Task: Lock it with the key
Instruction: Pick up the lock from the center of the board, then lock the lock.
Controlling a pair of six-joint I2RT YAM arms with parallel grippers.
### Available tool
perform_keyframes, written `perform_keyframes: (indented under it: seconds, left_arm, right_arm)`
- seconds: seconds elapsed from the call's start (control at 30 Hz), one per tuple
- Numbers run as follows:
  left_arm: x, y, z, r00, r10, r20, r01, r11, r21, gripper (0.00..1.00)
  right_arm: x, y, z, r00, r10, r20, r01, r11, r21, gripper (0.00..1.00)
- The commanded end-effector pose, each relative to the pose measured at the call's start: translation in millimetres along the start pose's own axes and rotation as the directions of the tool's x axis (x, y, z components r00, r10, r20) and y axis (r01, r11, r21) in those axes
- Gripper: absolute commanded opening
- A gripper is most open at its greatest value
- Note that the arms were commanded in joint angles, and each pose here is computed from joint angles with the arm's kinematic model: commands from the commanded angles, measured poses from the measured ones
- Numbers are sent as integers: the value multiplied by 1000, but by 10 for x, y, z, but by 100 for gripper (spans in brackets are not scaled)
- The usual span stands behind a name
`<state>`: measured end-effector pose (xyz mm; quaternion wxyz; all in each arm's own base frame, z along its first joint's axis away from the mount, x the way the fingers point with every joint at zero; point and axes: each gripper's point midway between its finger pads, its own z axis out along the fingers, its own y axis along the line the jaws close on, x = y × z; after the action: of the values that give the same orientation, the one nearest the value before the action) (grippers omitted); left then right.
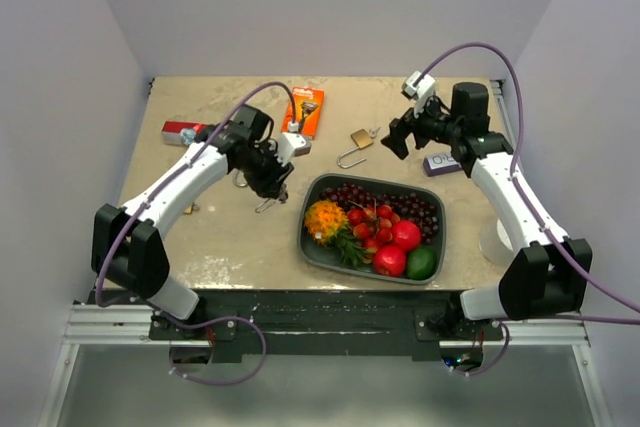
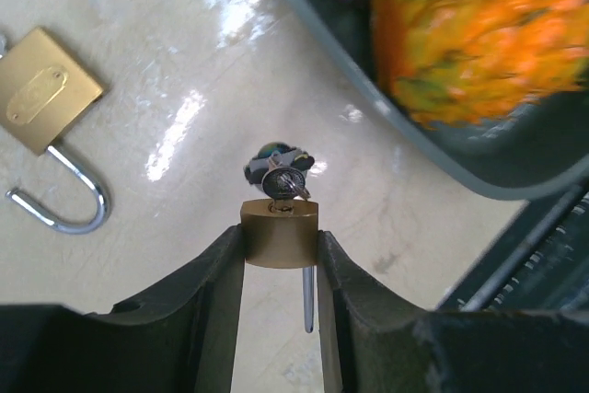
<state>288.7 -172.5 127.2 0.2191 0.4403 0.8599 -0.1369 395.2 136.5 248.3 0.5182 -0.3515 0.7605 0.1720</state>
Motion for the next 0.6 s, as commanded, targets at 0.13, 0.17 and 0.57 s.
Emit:
perform_keyframes:
  seconds: [0.13, 0.17, 0.57]
  left_arm:
    - [-378, -596, -455, 1000, 19, 14, -23, 921, 389, 0]
    - [-467, -608, -481, 999, 23, 30, -33, 911, 411, 0]
    - [-739, -1015, -668, 994, -74, 84, 10, 802, 597, 0]
  right_arm:
    - [-460, 616, 56, 961, -139, 238, 186, 964, -189, 99]
    - [-490, 678, 48, 955, -150, 257, 204, 959, -197, 99]
    - [-737, 1956, -101, 766, -361, 532, 564, 775, -286, 85]
